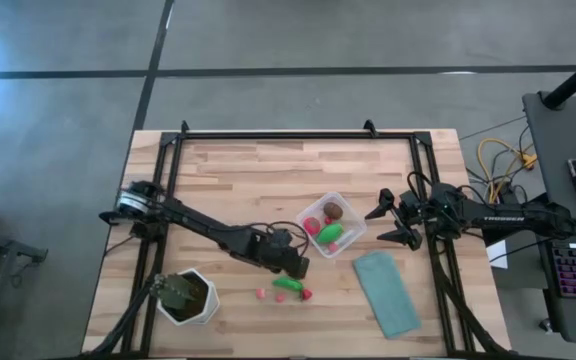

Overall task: Pick and placing Produce into tupperware
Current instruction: Put the red cherry into the transparent bin

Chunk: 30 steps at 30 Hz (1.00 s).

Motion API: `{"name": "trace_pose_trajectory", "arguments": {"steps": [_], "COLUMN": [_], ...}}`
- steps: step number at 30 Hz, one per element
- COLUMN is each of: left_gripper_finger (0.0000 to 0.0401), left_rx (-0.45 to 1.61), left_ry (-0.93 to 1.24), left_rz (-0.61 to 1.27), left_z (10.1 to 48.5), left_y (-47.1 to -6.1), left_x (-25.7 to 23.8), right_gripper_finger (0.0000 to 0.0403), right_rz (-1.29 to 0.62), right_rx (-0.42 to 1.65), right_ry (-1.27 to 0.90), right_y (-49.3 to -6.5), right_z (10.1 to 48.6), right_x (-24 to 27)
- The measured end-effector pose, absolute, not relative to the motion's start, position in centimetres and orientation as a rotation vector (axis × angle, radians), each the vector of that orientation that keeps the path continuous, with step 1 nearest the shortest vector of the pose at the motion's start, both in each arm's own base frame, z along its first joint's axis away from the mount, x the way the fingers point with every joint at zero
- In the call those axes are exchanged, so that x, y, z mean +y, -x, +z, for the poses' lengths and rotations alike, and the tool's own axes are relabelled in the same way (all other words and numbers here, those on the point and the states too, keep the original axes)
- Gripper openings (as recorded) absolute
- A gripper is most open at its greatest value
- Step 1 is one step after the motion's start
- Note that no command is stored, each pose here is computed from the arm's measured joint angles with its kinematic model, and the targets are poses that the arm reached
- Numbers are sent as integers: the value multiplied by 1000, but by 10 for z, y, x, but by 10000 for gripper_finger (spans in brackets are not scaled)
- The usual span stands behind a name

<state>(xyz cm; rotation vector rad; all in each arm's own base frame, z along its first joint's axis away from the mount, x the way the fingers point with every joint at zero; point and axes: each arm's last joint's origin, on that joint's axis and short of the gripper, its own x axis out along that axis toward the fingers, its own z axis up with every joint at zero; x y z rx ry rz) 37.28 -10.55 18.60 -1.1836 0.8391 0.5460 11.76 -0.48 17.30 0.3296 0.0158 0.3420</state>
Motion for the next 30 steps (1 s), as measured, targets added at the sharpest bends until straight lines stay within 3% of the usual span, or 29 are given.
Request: {"name": "trace_pose_trajectory", "arguments": {"steps": [9,19,30], "left_gripper_finger": [231,231,231], "left_rx": [873,823,983], "left_ry": [1211,1215,1060], "left_rz": [554,549,710], "left_z": [159,177,203], "left_y": [-391,-393,-365], "left_x": [-111,-110,-105], "right_gripper_finger": [325,325,325], "right_rz": [342,342,342], "right_rx": [17,18,17], "right_ry": [-330,-330,-330], "right_y": [-118,-118,-118], "right_z": [173,173,173], "right_x": [-5,-5,-5]}}
